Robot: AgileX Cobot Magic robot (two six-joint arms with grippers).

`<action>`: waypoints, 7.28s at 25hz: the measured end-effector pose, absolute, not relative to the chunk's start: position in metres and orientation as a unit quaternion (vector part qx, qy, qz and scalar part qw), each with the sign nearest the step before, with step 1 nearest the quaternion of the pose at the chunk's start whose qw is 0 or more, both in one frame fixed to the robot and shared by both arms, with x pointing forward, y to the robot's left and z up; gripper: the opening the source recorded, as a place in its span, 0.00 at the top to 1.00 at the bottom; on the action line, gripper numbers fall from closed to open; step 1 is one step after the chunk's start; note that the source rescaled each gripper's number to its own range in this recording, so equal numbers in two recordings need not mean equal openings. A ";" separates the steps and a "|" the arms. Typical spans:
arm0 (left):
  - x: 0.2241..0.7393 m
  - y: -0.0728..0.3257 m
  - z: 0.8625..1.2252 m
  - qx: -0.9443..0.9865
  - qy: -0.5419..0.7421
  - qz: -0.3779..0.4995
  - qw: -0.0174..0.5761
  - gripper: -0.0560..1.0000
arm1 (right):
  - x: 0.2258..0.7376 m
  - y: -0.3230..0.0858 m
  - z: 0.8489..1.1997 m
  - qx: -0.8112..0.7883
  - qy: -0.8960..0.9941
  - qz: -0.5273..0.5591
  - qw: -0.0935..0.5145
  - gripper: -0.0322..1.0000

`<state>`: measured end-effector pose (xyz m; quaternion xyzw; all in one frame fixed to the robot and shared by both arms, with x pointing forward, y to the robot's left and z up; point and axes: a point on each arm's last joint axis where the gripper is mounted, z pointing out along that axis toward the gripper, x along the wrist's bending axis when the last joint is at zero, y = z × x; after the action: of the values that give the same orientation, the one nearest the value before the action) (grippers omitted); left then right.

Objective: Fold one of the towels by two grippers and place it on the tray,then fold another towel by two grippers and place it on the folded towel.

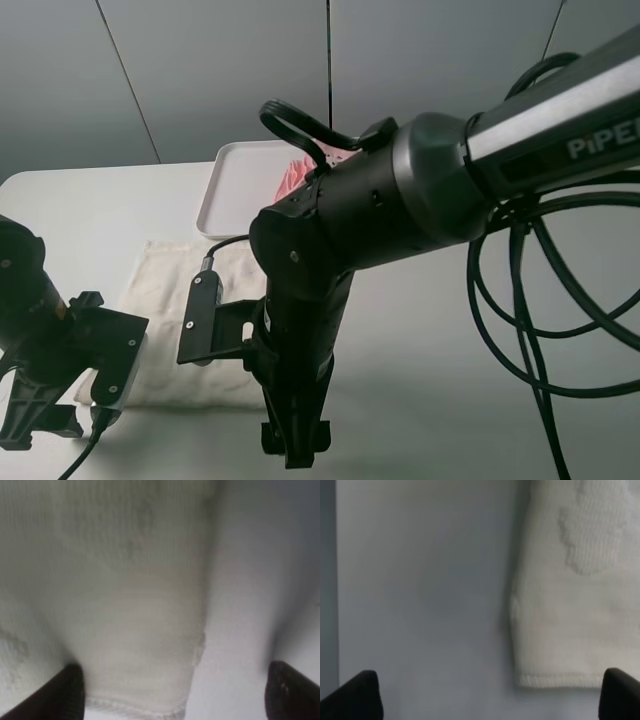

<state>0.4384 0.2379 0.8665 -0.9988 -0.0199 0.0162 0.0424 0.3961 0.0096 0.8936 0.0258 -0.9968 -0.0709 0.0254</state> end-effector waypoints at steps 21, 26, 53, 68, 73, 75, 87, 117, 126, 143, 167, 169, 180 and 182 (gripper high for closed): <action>0.439 0.238 0.865 -0.999 -0.020 0.018 0.043 0.00 | 0.405 0.021 0.868 0.012 -0.999 -0.043 0.028 0.11; 0.439 0.238 0.865 -0.999 -0.023 0.018 0.046 0.00 | 0.406 0.021 0.862 0.013 -0.999 -0.033 0.028 0.13; 0.440 0.238 0.865 -0.998 -0.032 0.011 0.045 0.03 | 0.416 0.020 0.859 -0.057 -0.998 -0.020 -0.022 0.97; 0.446 0.238 0.865 -0.999 -0.019 -0.019 0.045 0.93 | 0.416 0.020 0.859 -0.070 -0.997 -0.019 -0.021 0.97; 0.445 0.239 0.879 -0.998 -0.030 -0.040 0.040 0.93 | 0.416 0.020 0.869 -0.079 -0.996 -0.026 -0.024 0.97; 0.445 0.239 0.888 -0.997 -0.045 -0.057 0.034 0.93 | 0.415 0.018 0.881 -0.081 -0.996 -0.035 -0.028 0.97; 0.445 0.239 0.932 -0.972 -0.169 -0.161 -0.031 0.93 | 0.426 0.005 0.946 -0.152 -0.981 -0.088 -0.086 0.97; 0.488 0.254 0.922 -0.871 -0.428 -0.212 -0.117 0.93 | 0.496 -0.009 0.922 -0.334 -0.911 -0.184 -0.154 0.97; 0.495 0.254 0.927 -0.850 -0.445 -0.234 -0.159 0.60 | 0.505 -0.013 0.921 -0.346 -0.896 -0.183 -0.210 0.92; 0.526 0.280 0.930 -0.750 -0.637 -0.167 -0.062 0.09 | 0.521 -0.025 0.925 -0.455 -0.854 -0.191 -0.163 0.00; 0.584 0.262 0.894 -0.716 -0.697 -0.033 -0.017 0.04 | 0.528 -0.028 0.945 -0.426 -0.891 -0.144 -0.060 0.00; 0.584 0.262 0.887 -0.715 -0.699 -0.027 -0.009 0.04 | 0.528 -0.028 0.945 -0.424 -0.892 -0.143 -0.060 0.00; 0.586 0.262 0.878 -0.699 -0.715 -0.026 -0.009 0.04 | 0.527 -0.027 0.945 -0.431 -0.889 -0.146 -0.051 0.00; 0.586 0.262 0.878 -0.699 -0.715 -0.026 -0.009 0.04 | 0.527 -0.027 0.945 -0.432 -0.888 -0.147 -0.050 0.00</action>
<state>0.5860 0.2622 0.8778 -0.6987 -0.7149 -0.0263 -0.0092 0.5267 -0.0265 0.9450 -0.4320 -0.8885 -0.1466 -0.0495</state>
